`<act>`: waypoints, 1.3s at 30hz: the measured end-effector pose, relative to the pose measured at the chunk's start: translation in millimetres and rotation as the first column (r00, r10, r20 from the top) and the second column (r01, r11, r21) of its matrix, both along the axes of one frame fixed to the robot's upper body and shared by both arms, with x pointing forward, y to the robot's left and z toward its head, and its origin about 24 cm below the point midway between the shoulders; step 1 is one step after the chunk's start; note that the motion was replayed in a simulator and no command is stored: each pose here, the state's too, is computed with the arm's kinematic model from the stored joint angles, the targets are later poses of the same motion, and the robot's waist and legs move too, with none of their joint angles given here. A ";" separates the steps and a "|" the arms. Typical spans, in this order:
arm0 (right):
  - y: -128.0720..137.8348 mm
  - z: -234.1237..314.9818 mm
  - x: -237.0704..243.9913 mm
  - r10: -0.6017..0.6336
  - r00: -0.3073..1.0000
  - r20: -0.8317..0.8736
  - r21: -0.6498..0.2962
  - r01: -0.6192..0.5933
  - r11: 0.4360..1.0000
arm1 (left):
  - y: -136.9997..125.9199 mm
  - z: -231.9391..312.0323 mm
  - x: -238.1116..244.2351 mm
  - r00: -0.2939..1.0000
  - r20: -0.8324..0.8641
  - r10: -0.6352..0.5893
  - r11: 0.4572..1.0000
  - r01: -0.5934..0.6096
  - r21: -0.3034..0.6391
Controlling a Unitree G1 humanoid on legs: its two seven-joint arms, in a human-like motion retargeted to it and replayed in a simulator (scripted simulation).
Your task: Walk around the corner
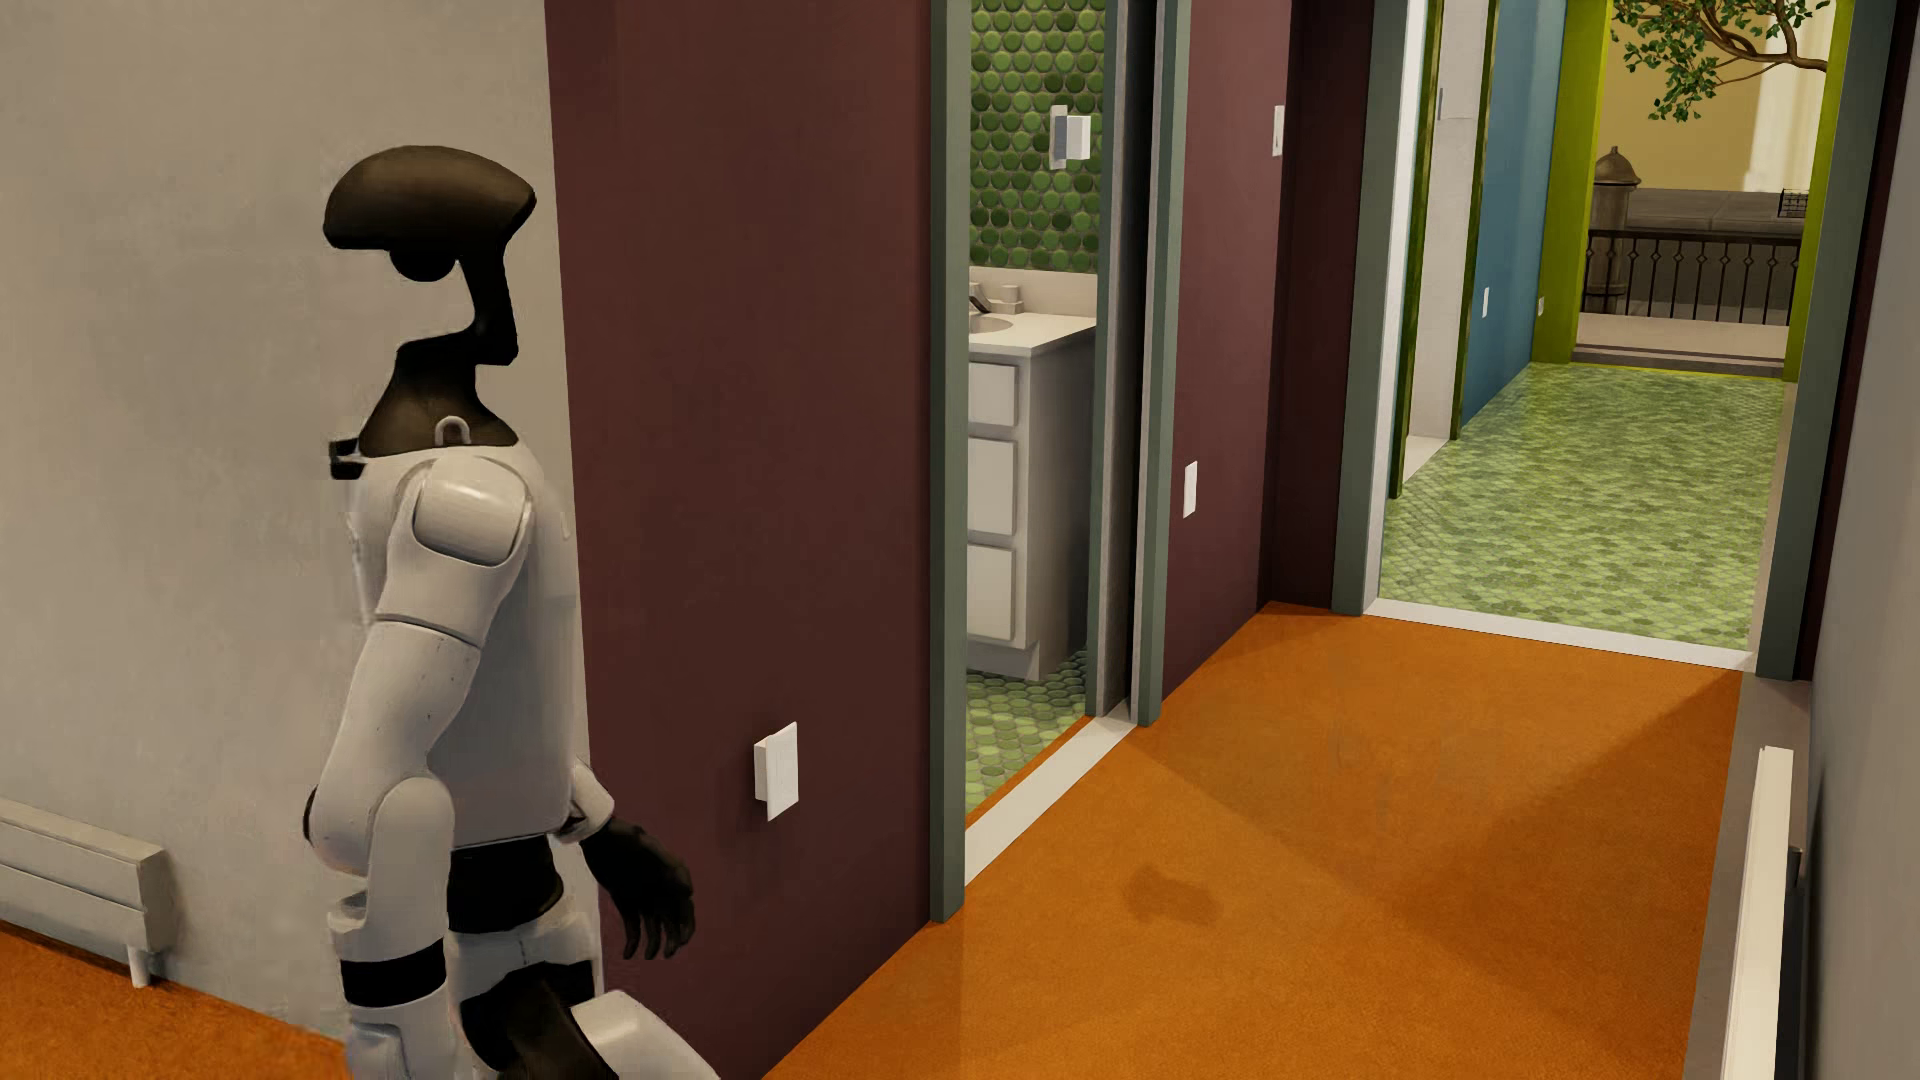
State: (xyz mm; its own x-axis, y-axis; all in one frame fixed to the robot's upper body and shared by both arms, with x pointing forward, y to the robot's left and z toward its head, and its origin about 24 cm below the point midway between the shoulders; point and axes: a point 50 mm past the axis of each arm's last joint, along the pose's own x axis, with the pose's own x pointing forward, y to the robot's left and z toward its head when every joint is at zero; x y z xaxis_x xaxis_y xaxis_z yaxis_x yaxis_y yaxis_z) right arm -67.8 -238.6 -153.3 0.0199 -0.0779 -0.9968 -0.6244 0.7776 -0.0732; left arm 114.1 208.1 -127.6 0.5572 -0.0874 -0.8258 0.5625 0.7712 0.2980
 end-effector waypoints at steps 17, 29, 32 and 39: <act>-9.1 2.2 79.1 -0.125 0.956 0.267 0.009 0.127 0.992 | -0.3 -24.1 -112.9 0.947 -0.318 0.038 0.999 -0.032 0.025; 2.5 1.2 -1.3 -0.099 0.995 0.032 -0.002 0.099 0.995 | 4.6 -30.7 -184.8 0.738 -0.596 -0.316 0.915 0.402 0.013; 10.4 4.9 -40.0 -0.007 0.994 -0.110 0.016 0.008 1.000 | 14.6 -31.7 -128.8 0.863 -0.460 -0.207 0.957 0.276 0.087; 16.9 0.0 -12.2 -0.030 0.999 -0.014 0.044 0.031 0.999 | 14.1 11.1 5.9 0.998 0.053 0.028 0.999 -0.029 0.013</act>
